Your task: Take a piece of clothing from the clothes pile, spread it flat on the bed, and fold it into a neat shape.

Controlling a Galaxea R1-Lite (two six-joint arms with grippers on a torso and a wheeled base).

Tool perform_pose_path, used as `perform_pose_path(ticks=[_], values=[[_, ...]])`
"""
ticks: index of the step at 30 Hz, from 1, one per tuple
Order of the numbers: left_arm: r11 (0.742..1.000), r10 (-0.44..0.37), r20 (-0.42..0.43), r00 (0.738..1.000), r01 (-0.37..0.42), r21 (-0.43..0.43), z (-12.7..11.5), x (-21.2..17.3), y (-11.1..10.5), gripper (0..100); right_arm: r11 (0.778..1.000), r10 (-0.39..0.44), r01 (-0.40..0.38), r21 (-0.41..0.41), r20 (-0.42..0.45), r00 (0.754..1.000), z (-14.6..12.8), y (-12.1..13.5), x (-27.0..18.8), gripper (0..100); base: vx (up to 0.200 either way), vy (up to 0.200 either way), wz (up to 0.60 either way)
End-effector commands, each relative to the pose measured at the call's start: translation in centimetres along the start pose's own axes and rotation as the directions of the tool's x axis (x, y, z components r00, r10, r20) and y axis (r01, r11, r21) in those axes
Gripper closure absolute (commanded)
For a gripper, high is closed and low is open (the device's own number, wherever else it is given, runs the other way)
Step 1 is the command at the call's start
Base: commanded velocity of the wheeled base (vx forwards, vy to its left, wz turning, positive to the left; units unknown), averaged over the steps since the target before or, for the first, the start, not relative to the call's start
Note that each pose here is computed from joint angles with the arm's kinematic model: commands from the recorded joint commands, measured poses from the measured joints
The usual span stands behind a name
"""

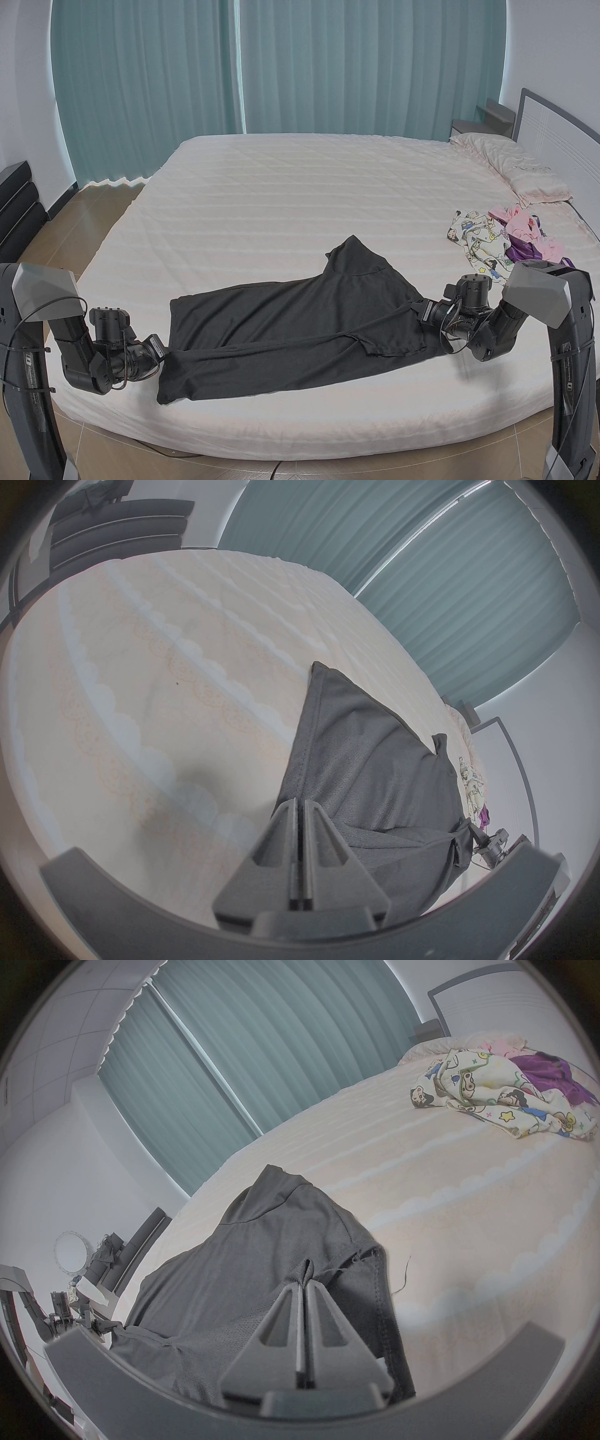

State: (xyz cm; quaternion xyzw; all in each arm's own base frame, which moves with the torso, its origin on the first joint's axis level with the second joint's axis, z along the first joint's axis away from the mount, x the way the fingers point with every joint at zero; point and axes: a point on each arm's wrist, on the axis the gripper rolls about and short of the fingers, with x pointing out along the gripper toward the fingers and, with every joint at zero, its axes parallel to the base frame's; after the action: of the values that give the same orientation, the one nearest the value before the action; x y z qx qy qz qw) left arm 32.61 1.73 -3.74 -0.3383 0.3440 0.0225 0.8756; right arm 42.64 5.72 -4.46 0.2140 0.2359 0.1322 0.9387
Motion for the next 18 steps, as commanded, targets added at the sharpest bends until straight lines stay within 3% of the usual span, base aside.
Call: perform_pose_path(ticks=[1,2,9,15,18], values=[[1.000,0.001,-0.002,1.000,-0.001,-0.002,0.0,0.0,0.0,0,1.000,-0.005,0.005,0.002,-0.014,1.000,-0.4,-0.1,0.0,100,0.000,0.000,0.00],[1.000,0.001,-0.004,1.000,-0.001,-0.001,-0.1,0.1,0.0,0,1.000,-0.004,0.005,0.002,-0.016,1.000,-0.5,-0.1,-0.1,0,0.000,0.000,0.00],[1.000,-0.001,-0.004,1.000,0.001,-0.001,-0.1,0.1,-0.1,0,1.000,0.001,-0.001,0.003,0.004,1.000,0.0,0.3,-0.3,0,0.000,0.000,0.00],[1.000,-0.007,0.012,1.000,0.007,-0.008,0.3,-0.5,-0.2,0,0.989,-0.143,0.140,0.037,0.084,0.986,1.6,1.2,-3.2,0,0.000,0.000,0.00],[1.000,-0.019,0.055,0.998,0.019,-0.013,1.4,-1.7,-0.5,0,0.978,-0.179,0.167,0.128,0.092,0.979,1.7,1.4,-4.3,0,0.000,0.000,0.00]])
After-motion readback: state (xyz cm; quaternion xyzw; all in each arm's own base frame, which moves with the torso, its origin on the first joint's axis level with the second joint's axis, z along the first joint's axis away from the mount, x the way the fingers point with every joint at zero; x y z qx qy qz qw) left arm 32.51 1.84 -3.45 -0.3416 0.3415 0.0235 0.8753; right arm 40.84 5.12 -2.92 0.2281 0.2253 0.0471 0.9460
